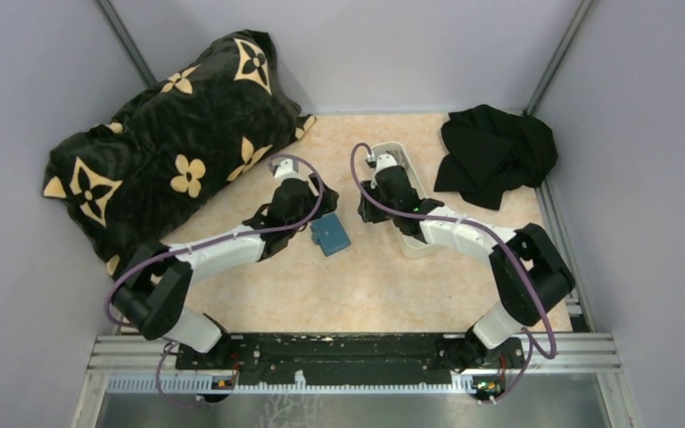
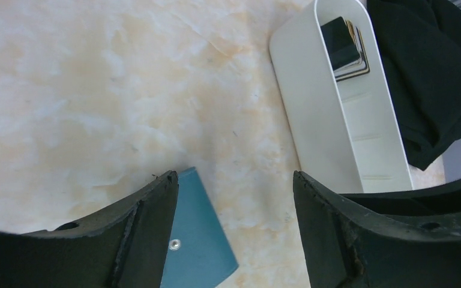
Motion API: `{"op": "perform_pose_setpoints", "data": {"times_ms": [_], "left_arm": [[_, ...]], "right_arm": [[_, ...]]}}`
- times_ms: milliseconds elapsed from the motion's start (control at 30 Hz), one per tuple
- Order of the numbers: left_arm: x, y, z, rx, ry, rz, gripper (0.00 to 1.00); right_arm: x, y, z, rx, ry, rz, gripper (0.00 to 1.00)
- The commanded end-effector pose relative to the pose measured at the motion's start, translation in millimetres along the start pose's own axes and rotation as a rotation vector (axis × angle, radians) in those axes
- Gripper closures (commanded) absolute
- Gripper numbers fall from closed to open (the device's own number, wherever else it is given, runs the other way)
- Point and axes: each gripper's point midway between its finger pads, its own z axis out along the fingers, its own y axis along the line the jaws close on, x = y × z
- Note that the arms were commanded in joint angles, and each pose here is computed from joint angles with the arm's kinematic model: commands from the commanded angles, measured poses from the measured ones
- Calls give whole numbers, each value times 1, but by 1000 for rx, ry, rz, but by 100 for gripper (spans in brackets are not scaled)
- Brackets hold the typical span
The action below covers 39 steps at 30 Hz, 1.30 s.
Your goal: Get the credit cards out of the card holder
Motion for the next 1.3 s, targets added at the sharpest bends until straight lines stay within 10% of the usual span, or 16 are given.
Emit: {"op": "perform_pose_setpoints", "data": {"times_ms": [0, 1267], "left_arm": [[28, -9, 8, -76, 71, -9, 24], [80, 63, -41, -295, 154, -16, 24]], "right_arm": [[-33, -16, -23, 80, -141, 53, 71], [-16, 10, -2, -73, -71, 35, 74]]}}
